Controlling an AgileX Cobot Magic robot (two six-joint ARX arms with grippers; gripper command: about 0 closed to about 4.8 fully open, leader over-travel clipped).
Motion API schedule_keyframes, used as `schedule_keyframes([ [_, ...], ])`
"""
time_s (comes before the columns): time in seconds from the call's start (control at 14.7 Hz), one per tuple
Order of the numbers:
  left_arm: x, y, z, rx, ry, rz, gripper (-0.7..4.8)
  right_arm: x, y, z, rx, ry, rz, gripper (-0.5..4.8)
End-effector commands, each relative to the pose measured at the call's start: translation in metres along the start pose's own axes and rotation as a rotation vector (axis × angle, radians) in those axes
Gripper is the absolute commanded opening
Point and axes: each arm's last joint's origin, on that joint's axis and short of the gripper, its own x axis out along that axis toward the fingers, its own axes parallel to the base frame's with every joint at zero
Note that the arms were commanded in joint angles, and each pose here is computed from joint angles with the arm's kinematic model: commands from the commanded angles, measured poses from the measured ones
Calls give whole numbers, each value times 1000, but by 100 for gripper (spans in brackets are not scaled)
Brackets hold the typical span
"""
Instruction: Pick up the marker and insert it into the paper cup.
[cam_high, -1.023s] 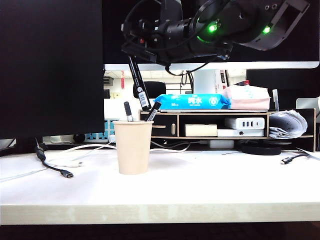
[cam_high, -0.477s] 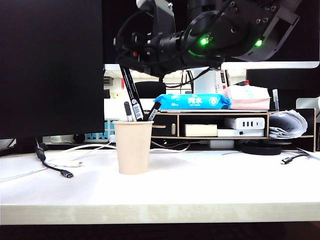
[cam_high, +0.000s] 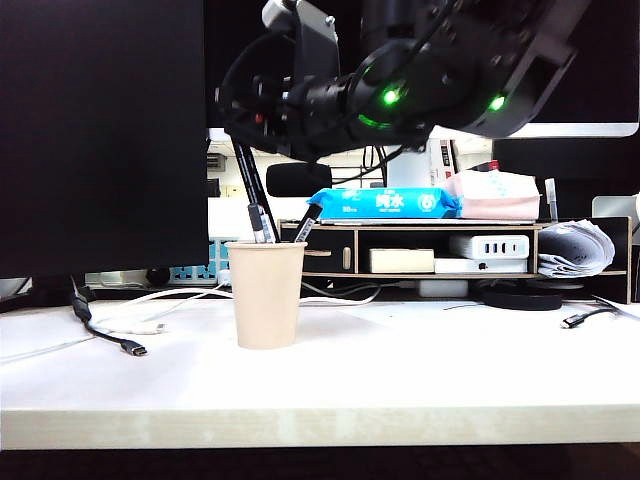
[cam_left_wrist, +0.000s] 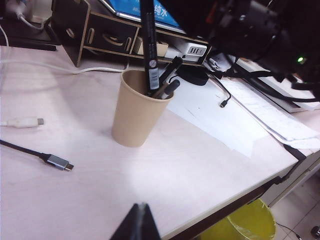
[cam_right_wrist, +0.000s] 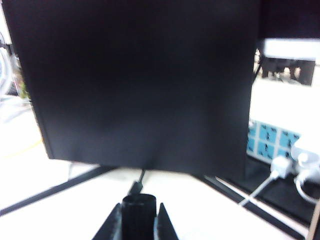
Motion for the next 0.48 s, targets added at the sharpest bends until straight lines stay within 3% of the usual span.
schedule_keyframes([
  [0.07, 0, 1, -1, -6, 12, 1, -5, 2, 0, -2, -3, -6, 2, -1],
  [0.48, 0, 1, -1, -6, 12, 1, -5, 4, -1, -15, 5, 28, 4, -1],
])
